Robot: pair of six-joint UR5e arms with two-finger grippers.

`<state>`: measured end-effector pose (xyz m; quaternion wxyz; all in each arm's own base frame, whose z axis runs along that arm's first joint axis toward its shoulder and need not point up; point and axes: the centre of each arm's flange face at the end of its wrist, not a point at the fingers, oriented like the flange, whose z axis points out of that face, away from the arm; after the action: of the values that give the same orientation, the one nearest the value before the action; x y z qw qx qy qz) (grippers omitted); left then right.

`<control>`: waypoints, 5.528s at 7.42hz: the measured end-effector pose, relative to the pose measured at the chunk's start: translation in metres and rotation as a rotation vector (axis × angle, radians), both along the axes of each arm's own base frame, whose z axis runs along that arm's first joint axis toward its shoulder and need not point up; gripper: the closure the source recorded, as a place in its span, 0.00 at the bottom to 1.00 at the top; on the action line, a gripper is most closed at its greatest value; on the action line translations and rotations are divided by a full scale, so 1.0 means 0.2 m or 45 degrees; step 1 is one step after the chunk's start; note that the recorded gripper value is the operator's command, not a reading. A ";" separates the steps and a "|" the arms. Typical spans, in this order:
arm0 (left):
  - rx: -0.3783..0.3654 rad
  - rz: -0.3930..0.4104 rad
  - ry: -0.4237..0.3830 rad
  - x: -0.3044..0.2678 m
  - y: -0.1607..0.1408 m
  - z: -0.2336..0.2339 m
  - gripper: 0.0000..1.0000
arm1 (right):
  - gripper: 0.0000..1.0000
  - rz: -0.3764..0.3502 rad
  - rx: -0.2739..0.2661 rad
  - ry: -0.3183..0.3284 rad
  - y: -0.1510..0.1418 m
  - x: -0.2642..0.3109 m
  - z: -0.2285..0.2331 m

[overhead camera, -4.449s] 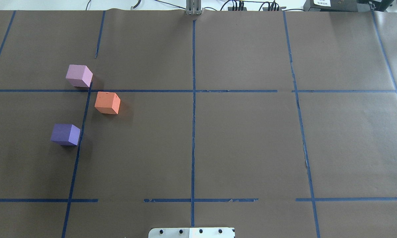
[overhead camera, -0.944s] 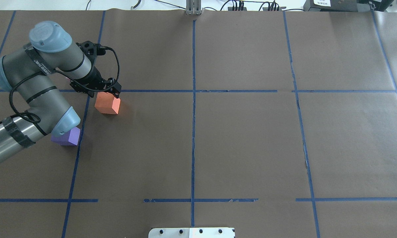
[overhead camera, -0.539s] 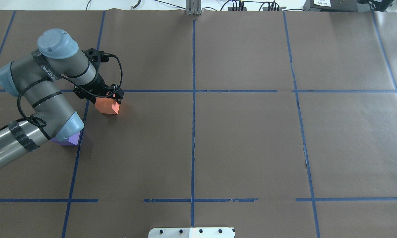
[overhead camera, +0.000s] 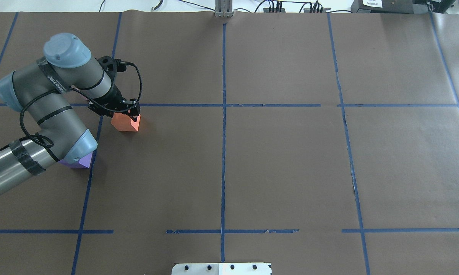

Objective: Arrange blocks in a line
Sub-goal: 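Grasp the orange cube with the left gripper and lift it, then carry the orange cube with the left gripper to just below the pink cube, then lower the orange cube between the pink and purple cubes and open the left gripper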

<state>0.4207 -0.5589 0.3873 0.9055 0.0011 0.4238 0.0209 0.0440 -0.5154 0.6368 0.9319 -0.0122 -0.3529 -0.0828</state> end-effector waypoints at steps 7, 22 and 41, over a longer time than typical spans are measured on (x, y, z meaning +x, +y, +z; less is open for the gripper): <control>0.023 -0.130 -0.033 -0.80 0.14 0.08 0.98 | 0.00 0.000 0.000 0.000 0.00 0.00 0.00; -0.028 0.009 -0.052 -0.42 0.05 0.45 0.83 | 0.00 0.000 0.000 0.000 0.00 0.00 0.00; -0.012 -0.033 -0.027 -0.54 0.06 0.29 0.00 | 0.00 0.000 0.001 0.000 0.00 0.00 0.00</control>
<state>0.3129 -0.5471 0.4458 0.9101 0.0023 0.4143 0.0071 0.0440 -0.5157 0.6365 0.9319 -0.0120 -0.3529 -0.0829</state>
